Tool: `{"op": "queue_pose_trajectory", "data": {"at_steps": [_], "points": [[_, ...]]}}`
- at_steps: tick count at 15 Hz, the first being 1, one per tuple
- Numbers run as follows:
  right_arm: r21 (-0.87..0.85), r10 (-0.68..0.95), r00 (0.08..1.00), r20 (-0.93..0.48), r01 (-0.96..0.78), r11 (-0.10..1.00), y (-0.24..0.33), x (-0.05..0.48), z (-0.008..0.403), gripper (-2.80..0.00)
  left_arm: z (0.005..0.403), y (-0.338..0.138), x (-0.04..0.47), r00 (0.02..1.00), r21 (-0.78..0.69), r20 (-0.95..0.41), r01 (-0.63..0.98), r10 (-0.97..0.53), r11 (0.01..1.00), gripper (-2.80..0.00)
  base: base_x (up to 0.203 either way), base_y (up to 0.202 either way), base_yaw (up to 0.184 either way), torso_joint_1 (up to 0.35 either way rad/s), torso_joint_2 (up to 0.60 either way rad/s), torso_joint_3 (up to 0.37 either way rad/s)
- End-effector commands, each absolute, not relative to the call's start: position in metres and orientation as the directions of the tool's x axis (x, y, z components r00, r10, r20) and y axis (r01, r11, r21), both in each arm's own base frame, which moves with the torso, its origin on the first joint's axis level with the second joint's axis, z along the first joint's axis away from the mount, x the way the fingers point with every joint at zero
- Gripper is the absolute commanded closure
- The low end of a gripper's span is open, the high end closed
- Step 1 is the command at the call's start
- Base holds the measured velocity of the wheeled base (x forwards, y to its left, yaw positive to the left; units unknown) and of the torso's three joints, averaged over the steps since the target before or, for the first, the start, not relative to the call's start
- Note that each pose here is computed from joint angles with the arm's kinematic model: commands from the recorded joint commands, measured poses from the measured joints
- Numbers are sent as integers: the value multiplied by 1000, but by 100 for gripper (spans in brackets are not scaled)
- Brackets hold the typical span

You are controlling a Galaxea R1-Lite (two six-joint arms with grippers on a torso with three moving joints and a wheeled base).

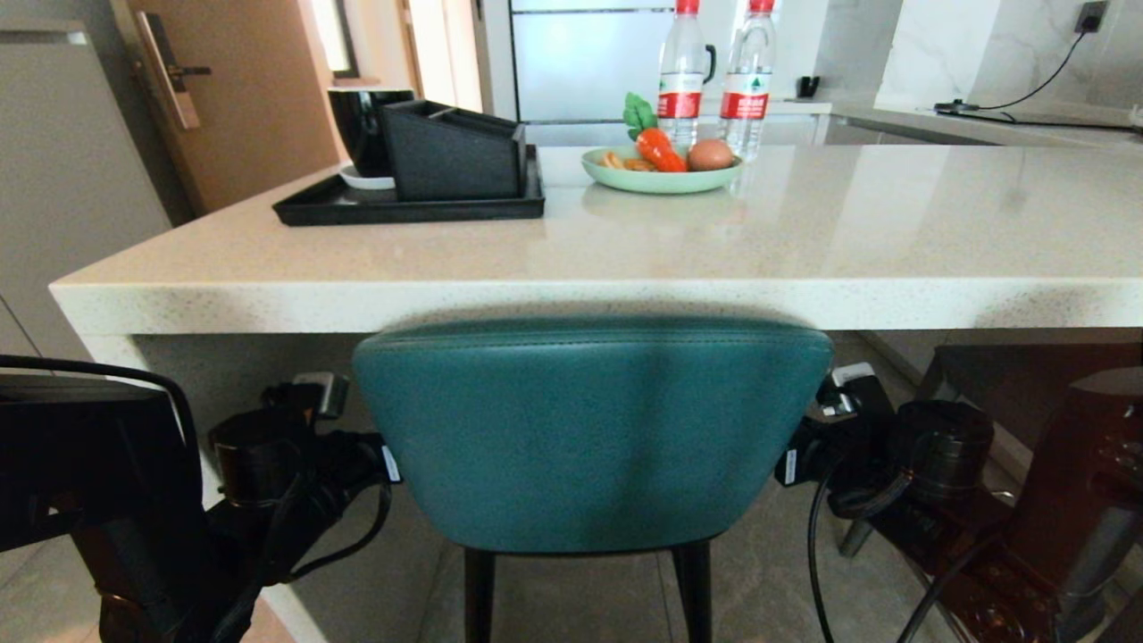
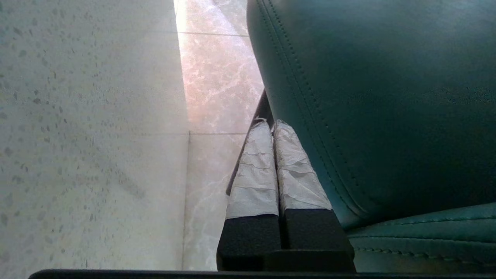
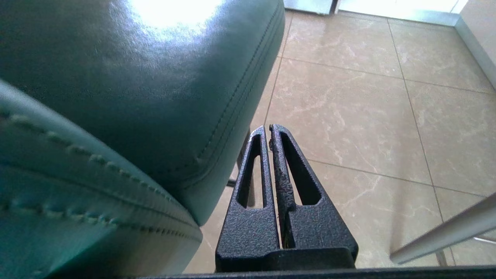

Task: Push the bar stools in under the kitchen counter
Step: Pull the blue chair out from under the dining table

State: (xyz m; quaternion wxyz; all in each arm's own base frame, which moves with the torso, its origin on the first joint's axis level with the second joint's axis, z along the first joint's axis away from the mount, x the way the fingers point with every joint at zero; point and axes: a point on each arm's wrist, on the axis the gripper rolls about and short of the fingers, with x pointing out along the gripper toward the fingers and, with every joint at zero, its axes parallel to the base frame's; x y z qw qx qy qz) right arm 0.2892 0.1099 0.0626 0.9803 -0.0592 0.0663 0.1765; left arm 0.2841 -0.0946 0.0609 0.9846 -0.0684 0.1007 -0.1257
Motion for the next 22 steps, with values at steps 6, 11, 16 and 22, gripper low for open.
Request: {"op": "queue_pose_trajectory", "data": {"at_steps": [6,11,16,22], "points": [[-89,332,933,-135,-345,934,108,287,67,0,66,-112,274,932,-162,-161,299,-324,941,0,0,0,0,0,0,0],[-90,326,935,-138,-340,936,108,287,66,0,61,-113,276,930,-156,-173,300,-325,941,0,0,0,0,0,0,0],[-90,325,935,-140,-339,937,108,287,66,0,63,-114,275,929,-154,-169,304,-328,940,0,-183,0,-1,7,4,0],[-90,322,936,-143,-336,938,106,287,65,0,63,-115,274,929,-145,-168,308,-330,940,0,-193,0,-1,3,3,6]]}}
